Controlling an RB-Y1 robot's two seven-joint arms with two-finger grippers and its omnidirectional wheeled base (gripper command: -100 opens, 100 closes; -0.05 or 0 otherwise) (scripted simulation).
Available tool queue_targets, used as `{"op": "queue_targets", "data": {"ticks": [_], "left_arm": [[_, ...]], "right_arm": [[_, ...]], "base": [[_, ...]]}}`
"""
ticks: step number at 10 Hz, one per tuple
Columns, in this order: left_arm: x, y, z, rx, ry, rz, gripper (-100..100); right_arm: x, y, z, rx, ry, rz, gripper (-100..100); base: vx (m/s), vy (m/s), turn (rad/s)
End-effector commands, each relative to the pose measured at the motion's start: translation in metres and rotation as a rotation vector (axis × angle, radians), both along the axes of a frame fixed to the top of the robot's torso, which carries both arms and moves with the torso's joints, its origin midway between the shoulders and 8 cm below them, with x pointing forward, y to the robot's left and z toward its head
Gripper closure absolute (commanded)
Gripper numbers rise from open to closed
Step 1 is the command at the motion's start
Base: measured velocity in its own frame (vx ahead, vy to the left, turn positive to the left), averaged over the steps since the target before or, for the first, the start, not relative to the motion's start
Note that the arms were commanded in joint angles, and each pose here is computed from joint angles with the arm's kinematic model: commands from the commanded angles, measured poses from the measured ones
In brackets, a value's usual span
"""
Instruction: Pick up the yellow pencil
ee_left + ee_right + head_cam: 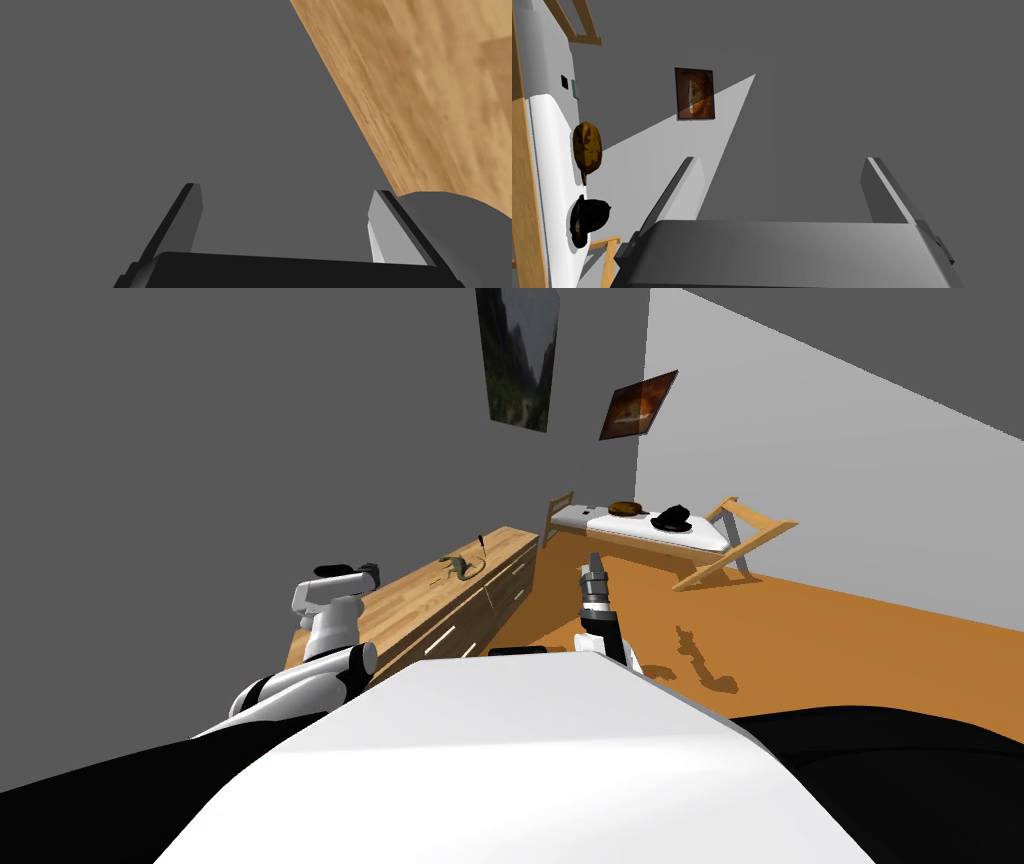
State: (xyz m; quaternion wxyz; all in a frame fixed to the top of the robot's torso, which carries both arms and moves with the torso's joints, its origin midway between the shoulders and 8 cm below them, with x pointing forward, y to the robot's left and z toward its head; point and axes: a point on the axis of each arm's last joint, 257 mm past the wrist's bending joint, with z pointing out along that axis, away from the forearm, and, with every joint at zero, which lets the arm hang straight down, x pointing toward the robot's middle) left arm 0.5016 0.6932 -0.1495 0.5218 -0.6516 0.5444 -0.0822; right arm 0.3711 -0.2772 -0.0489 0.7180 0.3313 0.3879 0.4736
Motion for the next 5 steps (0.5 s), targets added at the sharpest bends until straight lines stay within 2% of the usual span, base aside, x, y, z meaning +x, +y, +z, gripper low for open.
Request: {"op": "queue_targets", "data": {"ticks": [1, 2, 3, 4, 5], "left_arm": [[-0.012, 0.019, 0.003, -0.050, 0.010, 0.063, -100], [-0.020, 0.020, -0.014, -0.078, 0.048, 0.080, -100], [-0.025, 0.033, 0.001, -0.108, 0.026, 0.127, -100], [-0.034, 0.034, -0.018, -0.143, 0.070, 0.146, -100], [-0.038, 0.034, -0.026, -0.157, 0.088, 0.153, -100]], "right_arm": [[0.000, 0.000, 0.000, 0.000, 0.000, 0.000, 0], [0.000, 0.000, 0.000, 0.000, 0.000, 0.000, 0], [0.000, 0.000, 0.000, 0.000, 0.000, 0.000, 0], [0.000, 0.000, 0.000, 0.000, 0.000, 0.000, 0], [0.000, 0.000, 0.000, 0.000, 0.000, 0.000, 0]], "base": [[0.029, -0.016, -0.178], [0.029, -0.011, -0.118], [0.037, -0.023, -0.188], [0.037, -0.012, -0.111], [0.019, -0.004, 0.010]]}}
